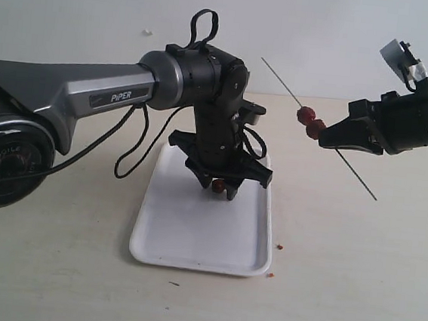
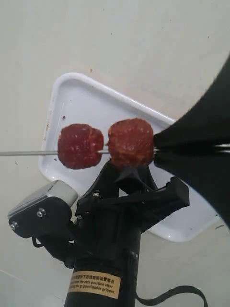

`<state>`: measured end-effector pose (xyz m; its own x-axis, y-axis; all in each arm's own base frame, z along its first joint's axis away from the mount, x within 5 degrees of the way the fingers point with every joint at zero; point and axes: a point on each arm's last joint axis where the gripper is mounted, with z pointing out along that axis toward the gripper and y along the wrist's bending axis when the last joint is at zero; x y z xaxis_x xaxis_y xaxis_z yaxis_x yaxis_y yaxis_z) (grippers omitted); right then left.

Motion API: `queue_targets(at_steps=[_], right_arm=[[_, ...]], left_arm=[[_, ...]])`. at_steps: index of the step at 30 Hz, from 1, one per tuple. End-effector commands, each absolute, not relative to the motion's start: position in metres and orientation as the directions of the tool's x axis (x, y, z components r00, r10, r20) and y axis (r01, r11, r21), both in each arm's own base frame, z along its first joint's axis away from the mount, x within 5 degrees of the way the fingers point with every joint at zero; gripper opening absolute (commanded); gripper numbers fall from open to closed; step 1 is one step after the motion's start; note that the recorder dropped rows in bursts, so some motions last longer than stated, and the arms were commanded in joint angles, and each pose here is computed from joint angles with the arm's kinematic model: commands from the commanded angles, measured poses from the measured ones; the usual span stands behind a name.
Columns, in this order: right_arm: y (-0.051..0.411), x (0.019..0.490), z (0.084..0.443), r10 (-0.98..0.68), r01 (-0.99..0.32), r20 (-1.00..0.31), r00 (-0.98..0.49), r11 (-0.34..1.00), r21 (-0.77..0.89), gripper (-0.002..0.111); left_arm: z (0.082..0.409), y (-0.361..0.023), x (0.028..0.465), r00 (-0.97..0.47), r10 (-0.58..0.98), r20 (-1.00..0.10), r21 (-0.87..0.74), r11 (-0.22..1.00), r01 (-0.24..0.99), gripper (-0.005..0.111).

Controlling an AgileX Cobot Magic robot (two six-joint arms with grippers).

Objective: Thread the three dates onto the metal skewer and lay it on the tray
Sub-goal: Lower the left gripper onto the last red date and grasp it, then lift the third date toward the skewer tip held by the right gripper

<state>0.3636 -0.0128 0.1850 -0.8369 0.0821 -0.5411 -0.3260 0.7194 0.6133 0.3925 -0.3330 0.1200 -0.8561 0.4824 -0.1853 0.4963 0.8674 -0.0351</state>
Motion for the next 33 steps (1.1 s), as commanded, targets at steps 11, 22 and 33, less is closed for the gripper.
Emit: queue_targets(at_steps=[11, 22, 33], right_arm=[[-0.0128, 0.3627, 0.1905, 0.081, -0.345, -0.559, -0.825, 0.712, 0.612, 0.000], [-0.0127, 0.3626, 0.1906, 0.080, -0.345, -0.558, -0.826, 0.711, 0.613, 0.000], [-0.0127, 0.3630, 0.1877, 0.081, -0.341, -0.551, -0.831, 0.708, 0.618, 0.000]], left_arm=[[0.1148, -0.3367, 0.3897, -0.858, 0.485, -0.171, -0.045, 0.866, 0.498, 0.046], [0.1150, -0.3375, 0.3907, -0.856, 0.483, -0.185, -0.048, 0.866, 0.498, 0.032], [0.1150, -0.3375, 0.3907, -0.856, 0.483, -0.185, -0.048, 0.866, 0.498, 0.030]])
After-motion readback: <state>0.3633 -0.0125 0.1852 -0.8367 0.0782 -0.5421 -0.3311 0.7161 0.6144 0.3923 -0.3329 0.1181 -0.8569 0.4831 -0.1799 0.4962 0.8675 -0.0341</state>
